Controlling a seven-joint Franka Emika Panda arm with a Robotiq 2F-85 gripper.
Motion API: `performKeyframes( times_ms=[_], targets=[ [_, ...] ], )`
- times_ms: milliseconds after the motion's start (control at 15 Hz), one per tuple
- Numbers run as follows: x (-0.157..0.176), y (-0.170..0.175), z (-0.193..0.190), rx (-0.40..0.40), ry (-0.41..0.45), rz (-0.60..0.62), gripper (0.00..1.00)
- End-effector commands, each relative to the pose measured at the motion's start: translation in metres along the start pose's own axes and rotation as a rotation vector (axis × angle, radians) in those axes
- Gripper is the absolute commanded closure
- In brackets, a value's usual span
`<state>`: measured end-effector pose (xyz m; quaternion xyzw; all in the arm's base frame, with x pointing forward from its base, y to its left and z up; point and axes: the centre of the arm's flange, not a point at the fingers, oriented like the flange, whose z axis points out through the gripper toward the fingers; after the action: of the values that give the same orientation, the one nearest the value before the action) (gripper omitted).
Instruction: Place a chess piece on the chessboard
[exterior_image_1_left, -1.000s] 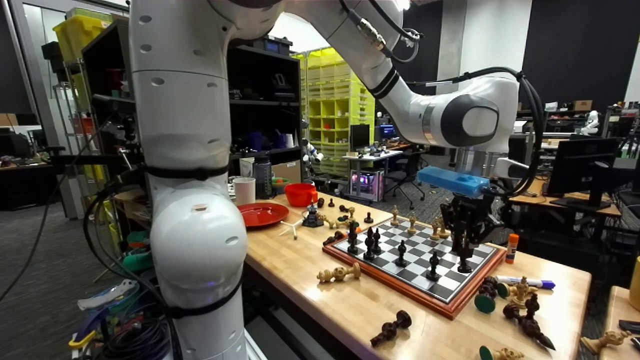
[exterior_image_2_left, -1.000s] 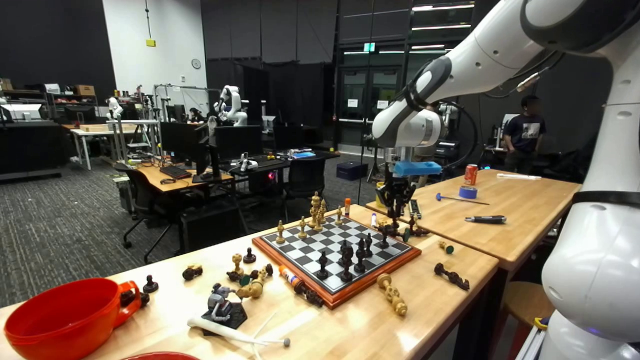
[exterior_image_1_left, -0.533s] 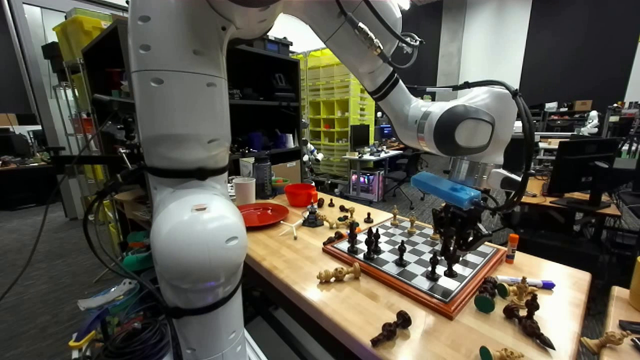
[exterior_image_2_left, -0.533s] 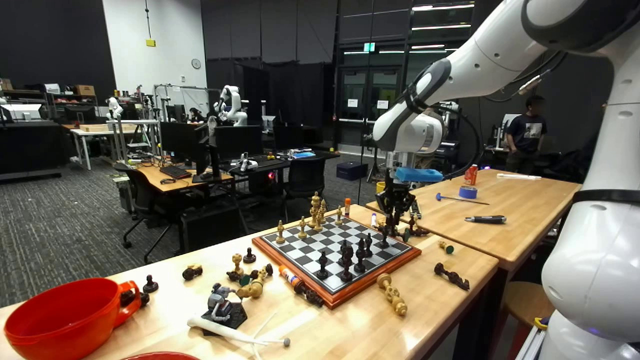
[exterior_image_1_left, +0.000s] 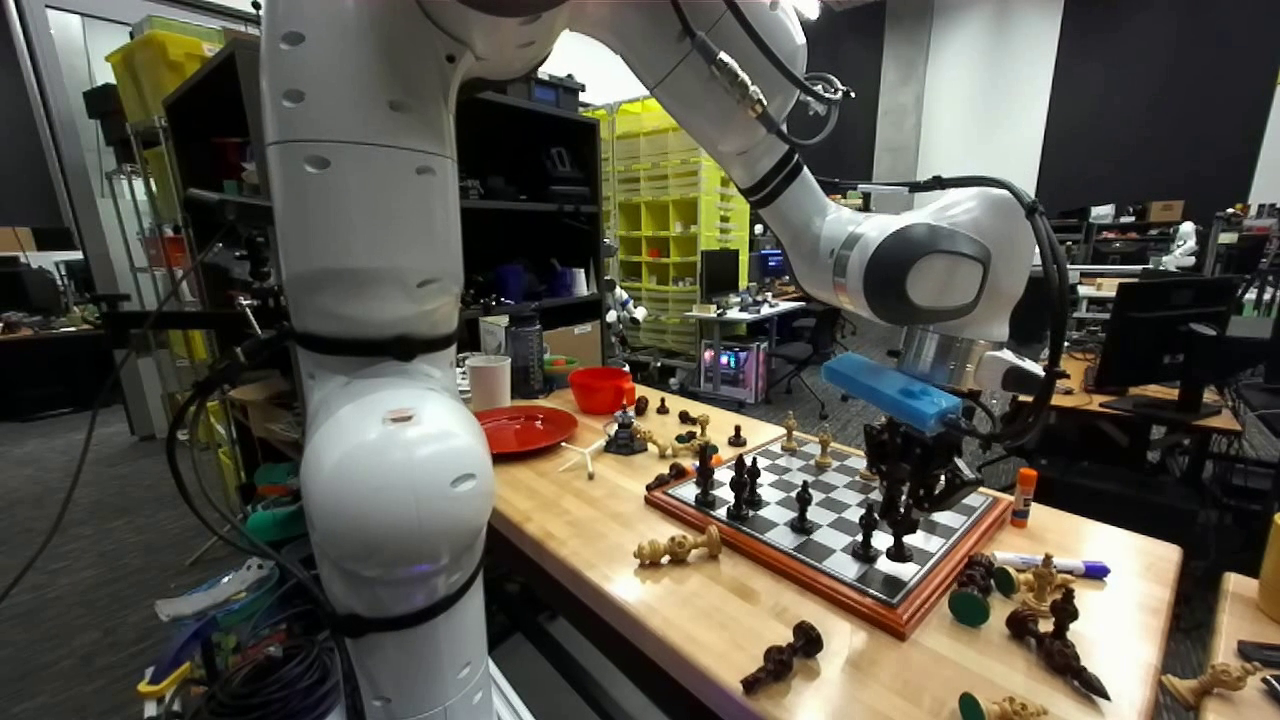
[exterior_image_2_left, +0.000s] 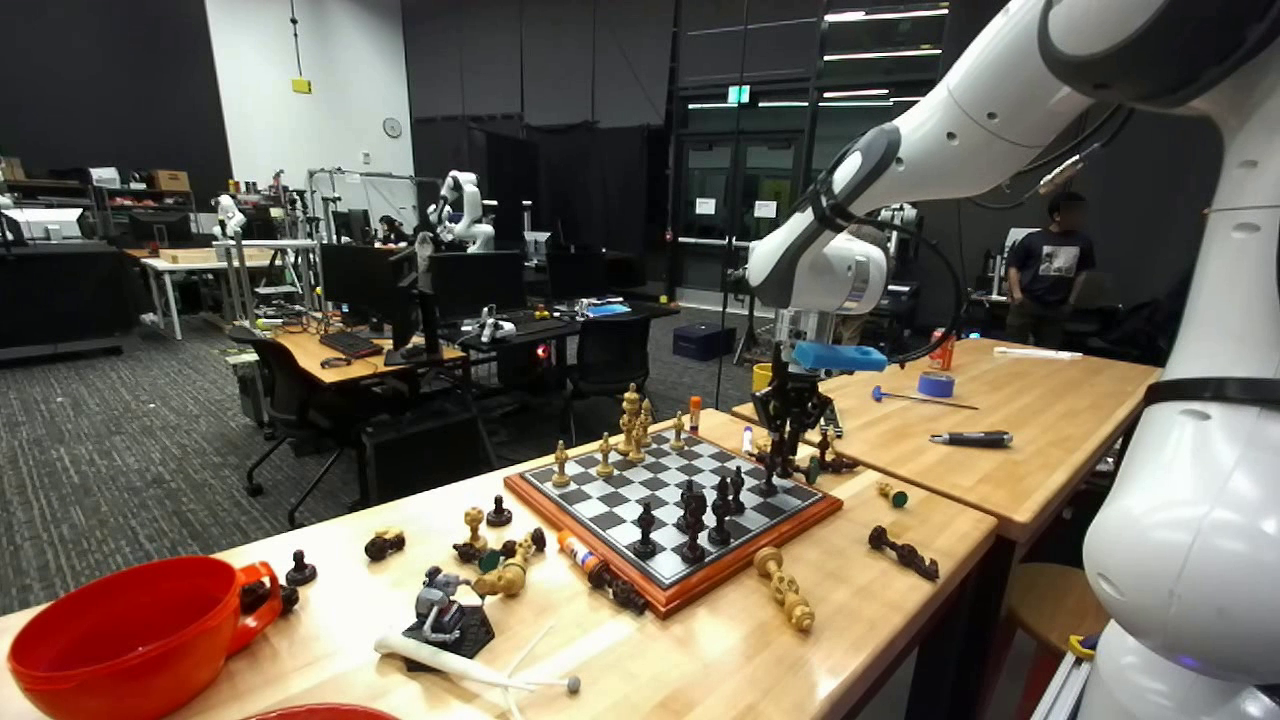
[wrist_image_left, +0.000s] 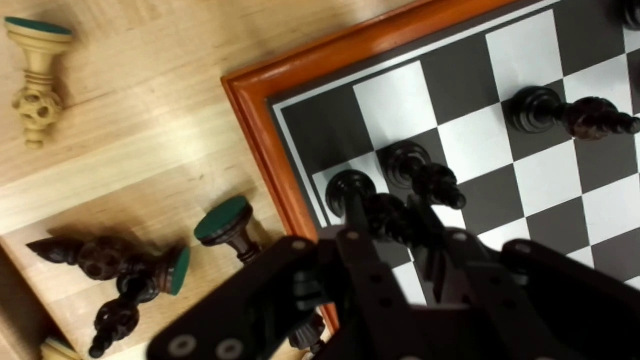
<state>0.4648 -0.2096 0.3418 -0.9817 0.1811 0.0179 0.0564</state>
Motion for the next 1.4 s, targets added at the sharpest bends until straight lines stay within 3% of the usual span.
performKeyframes(
  times_ms=[0,867,933,1000,1333],
  targets=[
    [-0.001,0.003,0.005,0.029,0.021,-0.003,0.94],
    [0.007,0.004,0.016,0.066,0.04,0.005,0.94],
    [0.007,0.005,0.015,0.066,0.042,0.005,0.49],
    [0.007,0.005,0.015,0.067,0.042,0.003,0.49],
    [0.005,0.005,0.005,0.067,0.059,-0.008,0.19]
  ],
)
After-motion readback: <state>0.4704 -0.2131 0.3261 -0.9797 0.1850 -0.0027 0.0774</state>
